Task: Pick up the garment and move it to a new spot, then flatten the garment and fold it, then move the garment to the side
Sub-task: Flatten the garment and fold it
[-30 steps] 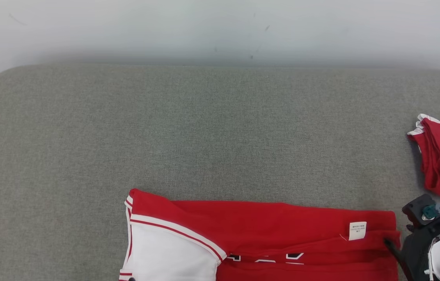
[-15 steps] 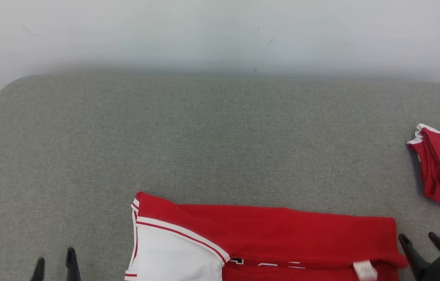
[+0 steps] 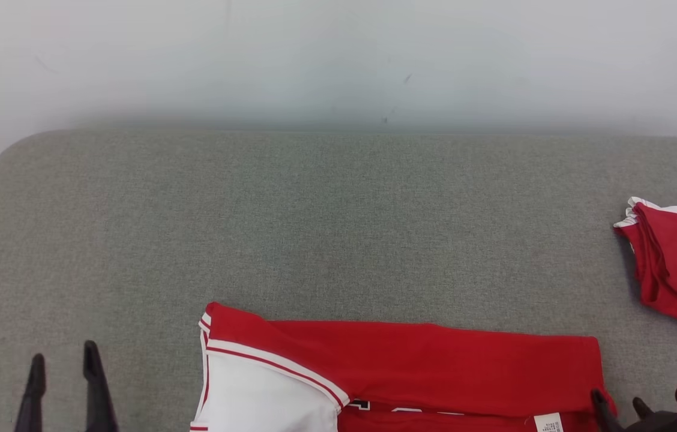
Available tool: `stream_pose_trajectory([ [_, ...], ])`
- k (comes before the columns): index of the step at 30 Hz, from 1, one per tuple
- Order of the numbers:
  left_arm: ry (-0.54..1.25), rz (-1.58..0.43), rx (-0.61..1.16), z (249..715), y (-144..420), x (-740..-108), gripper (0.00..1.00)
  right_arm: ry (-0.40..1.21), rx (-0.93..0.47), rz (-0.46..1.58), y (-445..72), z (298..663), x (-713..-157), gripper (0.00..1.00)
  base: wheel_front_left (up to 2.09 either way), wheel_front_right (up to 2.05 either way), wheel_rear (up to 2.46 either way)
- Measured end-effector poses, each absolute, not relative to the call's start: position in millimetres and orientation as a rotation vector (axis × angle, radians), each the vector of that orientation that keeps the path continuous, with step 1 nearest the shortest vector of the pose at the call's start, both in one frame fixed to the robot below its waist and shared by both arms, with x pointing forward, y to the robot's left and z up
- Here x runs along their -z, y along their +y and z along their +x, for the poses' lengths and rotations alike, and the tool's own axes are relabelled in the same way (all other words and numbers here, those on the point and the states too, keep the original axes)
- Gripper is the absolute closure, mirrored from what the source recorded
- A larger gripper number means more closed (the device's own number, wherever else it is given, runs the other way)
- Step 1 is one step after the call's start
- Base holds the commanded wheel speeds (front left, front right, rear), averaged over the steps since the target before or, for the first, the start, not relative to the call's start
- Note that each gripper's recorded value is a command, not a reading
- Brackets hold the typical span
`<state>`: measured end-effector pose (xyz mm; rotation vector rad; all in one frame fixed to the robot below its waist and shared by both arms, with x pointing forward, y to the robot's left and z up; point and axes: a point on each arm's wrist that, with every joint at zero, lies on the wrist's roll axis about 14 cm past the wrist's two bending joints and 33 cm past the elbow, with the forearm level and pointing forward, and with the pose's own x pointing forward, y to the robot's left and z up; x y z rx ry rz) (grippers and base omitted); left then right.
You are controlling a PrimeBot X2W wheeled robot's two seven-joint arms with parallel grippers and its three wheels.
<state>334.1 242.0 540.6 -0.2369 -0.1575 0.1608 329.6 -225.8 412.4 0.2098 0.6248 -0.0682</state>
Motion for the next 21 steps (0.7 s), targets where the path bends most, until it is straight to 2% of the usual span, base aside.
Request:
stream_pose_trajectory([
  [20,-0.085,-0.267,-0.104,334.2,225.0,-511.2,0.00,0.852,-0.007,0.299,-193.1,321.5,-359.9,0.00,0.00,0.00,0.00],
  [21,-0.083,-0.266,-0.102,334.5,224.6,-510.7,0.00,0.854,-0.009,0.301,-192.0,321.7,-359.3,0.36,0.00,0.00,0.00],
])
